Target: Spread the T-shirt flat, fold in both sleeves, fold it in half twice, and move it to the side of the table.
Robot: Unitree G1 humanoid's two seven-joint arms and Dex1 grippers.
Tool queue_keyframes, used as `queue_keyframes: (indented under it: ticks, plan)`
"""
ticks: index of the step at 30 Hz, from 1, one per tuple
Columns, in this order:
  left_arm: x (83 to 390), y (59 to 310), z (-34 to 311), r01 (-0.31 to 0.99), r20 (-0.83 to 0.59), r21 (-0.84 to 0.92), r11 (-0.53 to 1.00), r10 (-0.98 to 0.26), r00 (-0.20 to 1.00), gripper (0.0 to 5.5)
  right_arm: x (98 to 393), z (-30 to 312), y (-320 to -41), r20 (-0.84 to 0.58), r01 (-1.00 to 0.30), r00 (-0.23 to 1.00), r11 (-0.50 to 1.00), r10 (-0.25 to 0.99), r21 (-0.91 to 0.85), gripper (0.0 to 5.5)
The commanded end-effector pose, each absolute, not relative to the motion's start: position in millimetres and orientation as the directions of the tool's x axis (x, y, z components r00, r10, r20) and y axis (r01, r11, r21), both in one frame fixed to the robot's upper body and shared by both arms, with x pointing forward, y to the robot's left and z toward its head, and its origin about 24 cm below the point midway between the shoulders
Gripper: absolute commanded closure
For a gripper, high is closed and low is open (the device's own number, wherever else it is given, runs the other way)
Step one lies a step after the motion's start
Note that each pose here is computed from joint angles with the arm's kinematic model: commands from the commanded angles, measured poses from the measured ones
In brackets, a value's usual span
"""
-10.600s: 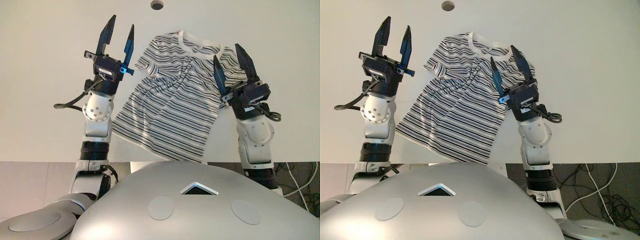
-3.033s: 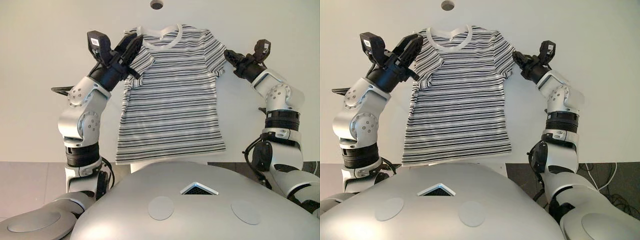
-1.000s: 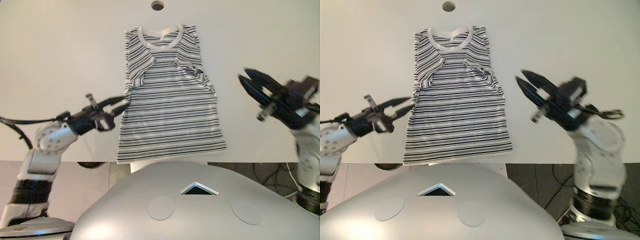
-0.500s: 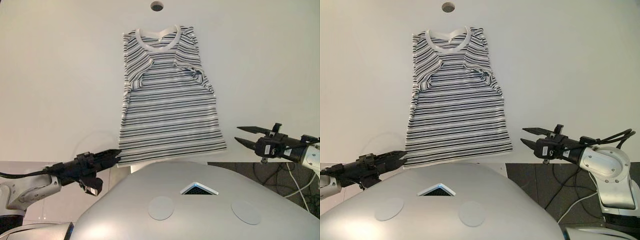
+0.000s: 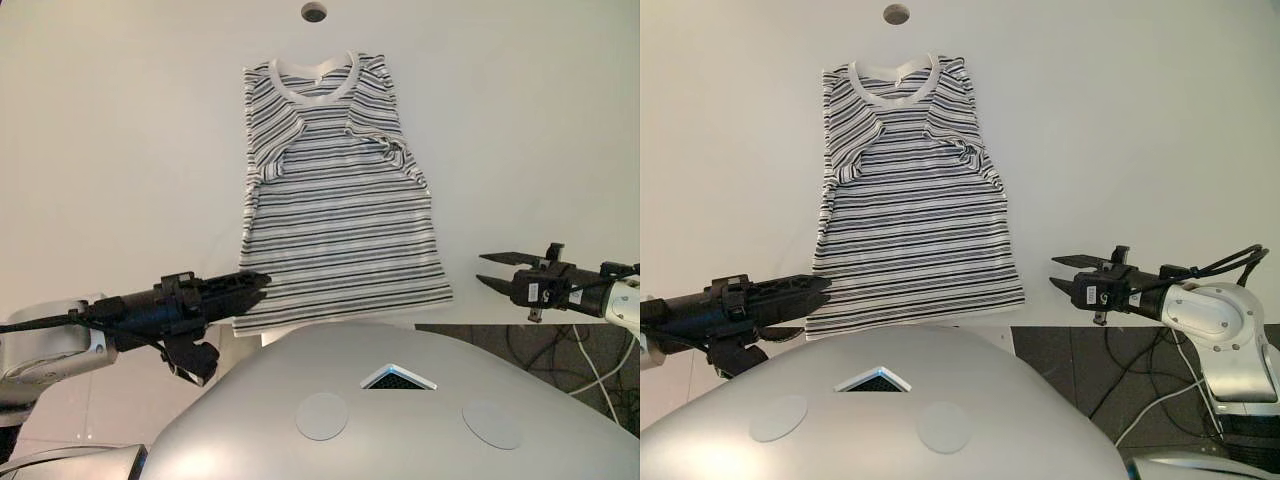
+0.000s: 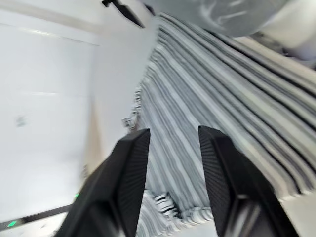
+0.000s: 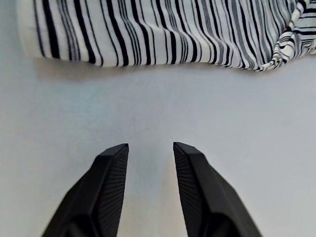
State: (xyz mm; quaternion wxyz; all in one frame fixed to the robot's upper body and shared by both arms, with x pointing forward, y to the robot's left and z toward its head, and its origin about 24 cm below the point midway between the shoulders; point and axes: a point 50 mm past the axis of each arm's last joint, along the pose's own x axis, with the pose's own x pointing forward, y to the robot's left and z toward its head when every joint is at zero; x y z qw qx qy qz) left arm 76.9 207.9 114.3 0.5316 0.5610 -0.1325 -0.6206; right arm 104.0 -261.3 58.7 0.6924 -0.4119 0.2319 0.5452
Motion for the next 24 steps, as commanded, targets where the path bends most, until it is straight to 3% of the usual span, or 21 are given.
queue_keyframes:
  ticks: [1,5,11,14,19,24]
  plan:
    - [62.7,214.3,106.4,0.589,-0.645,0.653,-0.476,-0.757,0.103,3.69,105.2,53.5,-259.7,-0.791,-0.954,0.272,0.047,0.549,-0.296,3.78]
    - [47.3,216.3,102.0,0.618,-0.679,0.587,-0.523,-0.734,0.023,3.69,108.2,50.9,-257.3,-0.787,-0.95,0.286,0.057,0.546,-0.306,3.78]
    - [42.4,218.7,104.6,0.676,-0.667,0.551,-0.489,-0.745,0.005,2.63,113.8,45.9,-256.2,-0.788,-0.942,0.31,0.064,0.532,-0.328,3.75]
    - [35.1,234.8,93.9,0.691,-0.743,0.467,-0.551,-0.669,-0.031,2.21,114.9,43.6,-254.1,-0.784,-0.942,0.312,0.065,0.536,-0.33,3.75]
    - [29.3,249.7,79.0,0.688,-0.812,0.366,-0.627,-0.576,-0.093,2.18,113.0,41.0,-249.9,-0.77,-0.938,0.326,0.084,0.549,-0.337,3.75]
    - [41.2,246.9,68.0,0.644,-0.809,0.411,-0.645,-0.584,-0.068,2.18,109.4,38.8,-249.8,-0.761,-0.934,0.34,0.1,0.552,-0.344,3.75]
